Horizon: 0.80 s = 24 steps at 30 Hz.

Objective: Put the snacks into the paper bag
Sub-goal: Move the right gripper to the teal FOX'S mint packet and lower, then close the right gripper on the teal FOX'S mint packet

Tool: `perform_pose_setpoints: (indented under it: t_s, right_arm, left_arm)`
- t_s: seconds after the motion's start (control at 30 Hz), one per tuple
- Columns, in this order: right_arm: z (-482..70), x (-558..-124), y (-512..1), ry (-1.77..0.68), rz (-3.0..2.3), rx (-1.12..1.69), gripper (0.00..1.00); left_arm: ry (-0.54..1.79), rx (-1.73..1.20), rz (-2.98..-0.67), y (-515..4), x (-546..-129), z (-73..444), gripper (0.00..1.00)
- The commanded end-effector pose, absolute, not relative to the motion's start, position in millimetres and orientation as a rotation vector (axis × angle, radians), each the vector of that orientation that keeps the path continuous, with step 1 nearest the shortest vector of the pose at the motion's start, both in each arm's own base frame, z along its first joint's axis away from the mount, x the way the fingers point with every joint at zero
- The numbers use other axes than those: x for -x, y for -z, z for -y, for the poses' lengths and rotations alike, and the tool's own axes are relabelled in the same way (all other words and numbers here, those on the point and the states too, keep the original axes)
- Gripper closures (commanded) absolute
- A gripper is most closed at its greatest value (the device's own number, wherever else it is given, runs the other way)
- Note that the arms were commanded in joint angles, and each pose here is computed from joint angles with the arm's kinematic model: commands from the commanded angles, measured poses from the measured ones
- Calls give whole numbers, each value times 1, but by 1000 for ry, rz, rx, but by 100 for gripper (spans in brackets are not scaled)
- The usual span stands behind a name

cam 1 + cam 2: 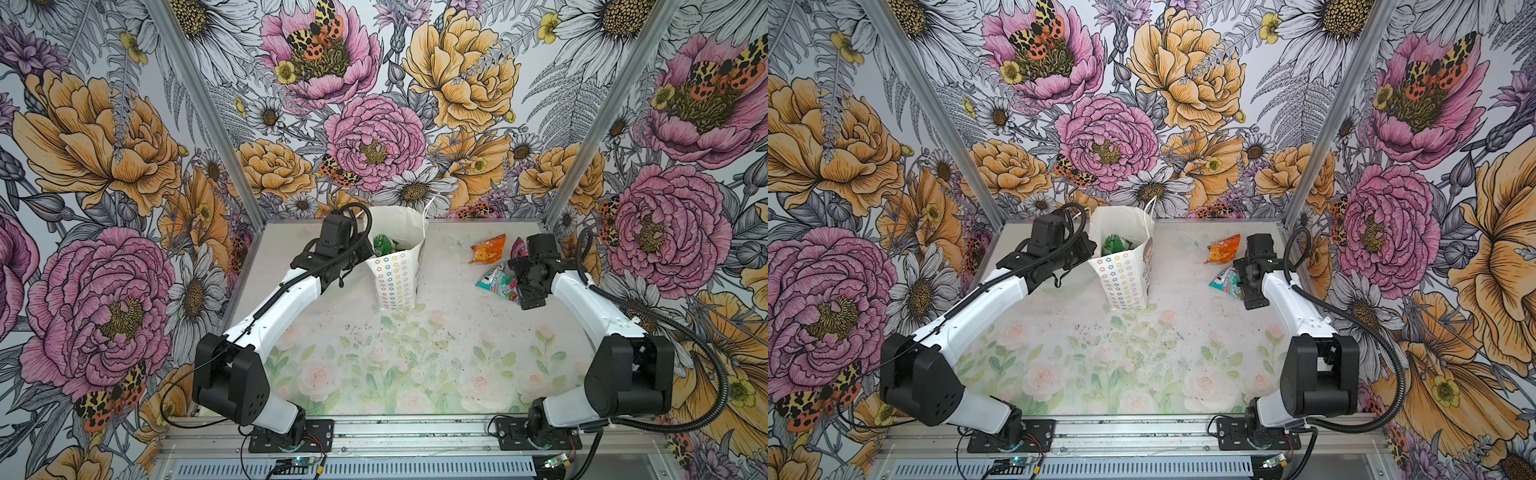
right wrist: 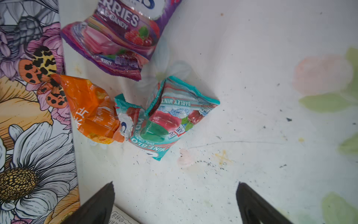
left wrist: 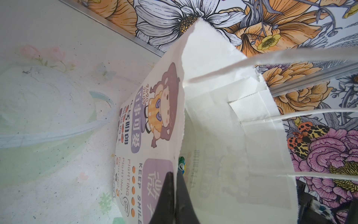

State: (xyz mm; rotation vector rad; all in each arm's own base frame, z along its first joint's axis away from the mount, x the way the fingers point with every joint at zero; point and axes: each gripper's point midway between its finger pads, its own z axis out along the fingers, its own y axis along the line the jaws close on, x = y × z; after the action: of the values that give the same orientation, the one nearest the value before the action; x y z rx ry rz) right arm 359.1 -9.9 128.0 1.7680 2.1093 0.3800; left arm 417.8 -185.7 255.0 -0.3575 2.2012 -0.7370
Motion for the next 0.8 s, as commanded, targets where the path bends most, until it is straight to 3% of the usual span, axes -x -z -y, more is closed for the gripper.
perform_pose_setpoints:
  t_s: [0.0,0.37,0.77]
  right_arm:
    - [7,-365,-123,-436,-2064,-1878,0]
    - [9,-382,-83,-453,-2060,-2052,0]
    - [14,-396,-84,-476,-2023,-2072,0]
  left_arm:
    - [777,355,-2138,-272,-419,184,100]
    - [775,353,-2133,-274,-418,185,100]
    - [772,357,-2129,-276,-418,184,100]
